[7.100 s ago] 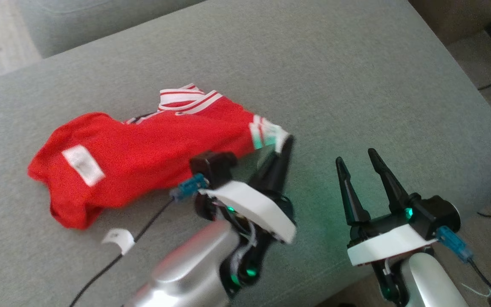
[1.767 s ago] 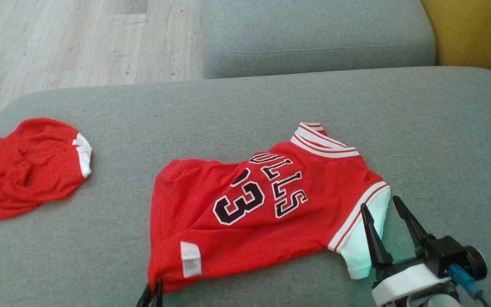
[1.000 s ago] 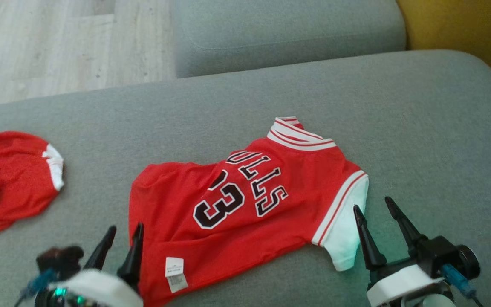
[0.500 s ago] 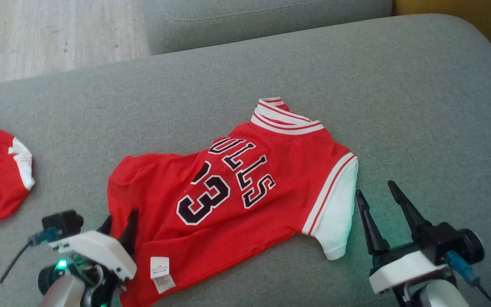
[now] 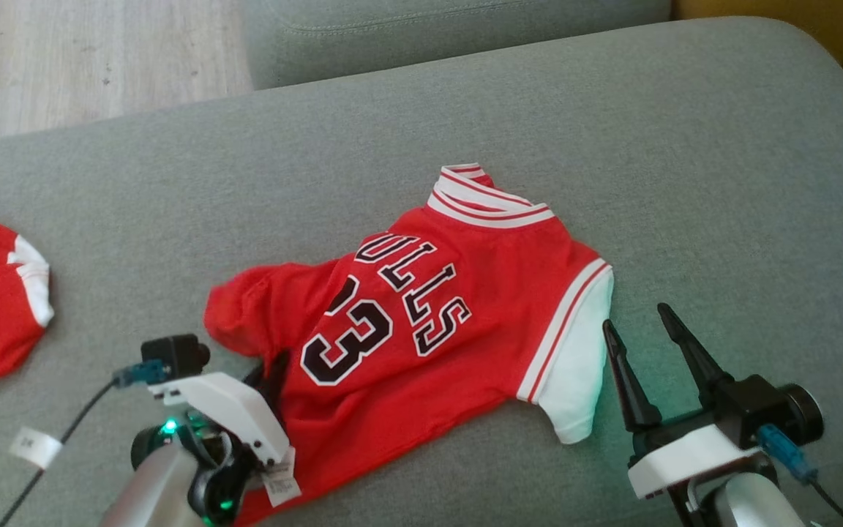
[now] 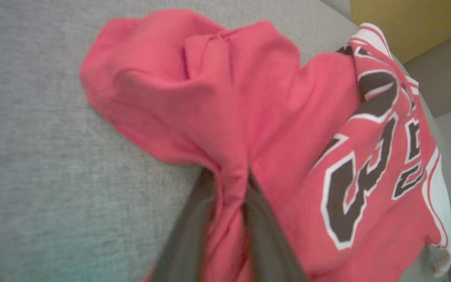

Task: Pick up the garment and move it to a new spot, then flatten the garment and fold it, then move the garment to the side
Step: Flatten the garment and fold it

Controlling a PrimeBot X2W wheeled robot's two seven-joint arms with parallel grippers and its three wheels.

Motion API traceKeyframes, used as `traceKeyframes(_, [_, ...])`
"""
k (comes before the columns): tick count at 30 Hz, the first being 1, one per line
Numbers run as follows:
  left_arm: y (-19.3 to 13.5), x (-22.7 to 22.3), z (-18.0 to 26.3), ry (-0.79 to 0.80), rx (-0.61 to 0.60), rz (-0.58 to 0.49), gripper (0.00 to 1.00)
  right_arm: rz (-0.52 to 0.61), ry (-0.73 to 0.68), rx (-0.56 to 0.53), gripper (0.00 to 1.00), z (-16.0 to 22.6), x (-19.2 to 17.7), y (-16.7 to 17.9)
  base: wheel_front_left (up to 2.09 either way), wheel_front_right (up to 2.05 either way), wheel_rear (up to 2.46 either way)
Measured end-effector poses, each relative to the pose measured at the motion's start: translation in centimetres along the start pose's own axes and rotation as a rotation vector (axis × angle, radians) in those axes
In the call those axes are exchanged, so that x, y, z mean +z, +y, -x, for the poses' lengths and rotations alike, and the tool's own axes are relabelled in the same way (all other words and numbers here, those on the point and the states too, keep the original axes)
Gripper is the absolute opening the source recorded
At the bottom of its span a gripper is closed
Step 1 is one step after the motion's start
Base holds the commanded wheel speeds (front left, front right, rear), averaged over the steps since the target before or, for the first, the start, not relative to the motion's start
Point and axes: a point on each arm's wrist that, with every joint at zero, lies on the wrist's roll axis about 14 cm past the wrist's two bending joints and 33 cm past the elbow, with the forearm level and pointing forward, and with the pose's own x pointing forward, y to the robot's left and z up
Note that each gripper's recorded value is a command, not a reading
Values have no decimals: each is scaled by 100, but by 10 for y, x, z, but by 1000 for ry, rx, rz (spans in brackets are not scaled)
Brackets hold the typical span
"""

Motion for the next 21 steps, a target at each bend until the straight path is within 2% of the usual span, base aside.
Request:
traceKeyframes(5, [0, 13, 0, -107, 8, -31, 0, 0, -1, -6, 100, 2, 0, -1, 0, 0, 0])
traceKeyframes(8, [-3, 36, 3, -207, 5, -69, 0, 0, -8, -9, 100, 4, 2, -2, 0, 0, 0])
traceKeyframes(15, [-38, 92, 29, -429, -58, -155, 0, -12, -41, -26, 100, 11, 11, -3, 0, 0, 0])
traceKeyframes(21, [-59, 85, 70, -526, -76, -161, 0, -31, -44, -29, 100, 24, 9, 2, 0, 0, 0])
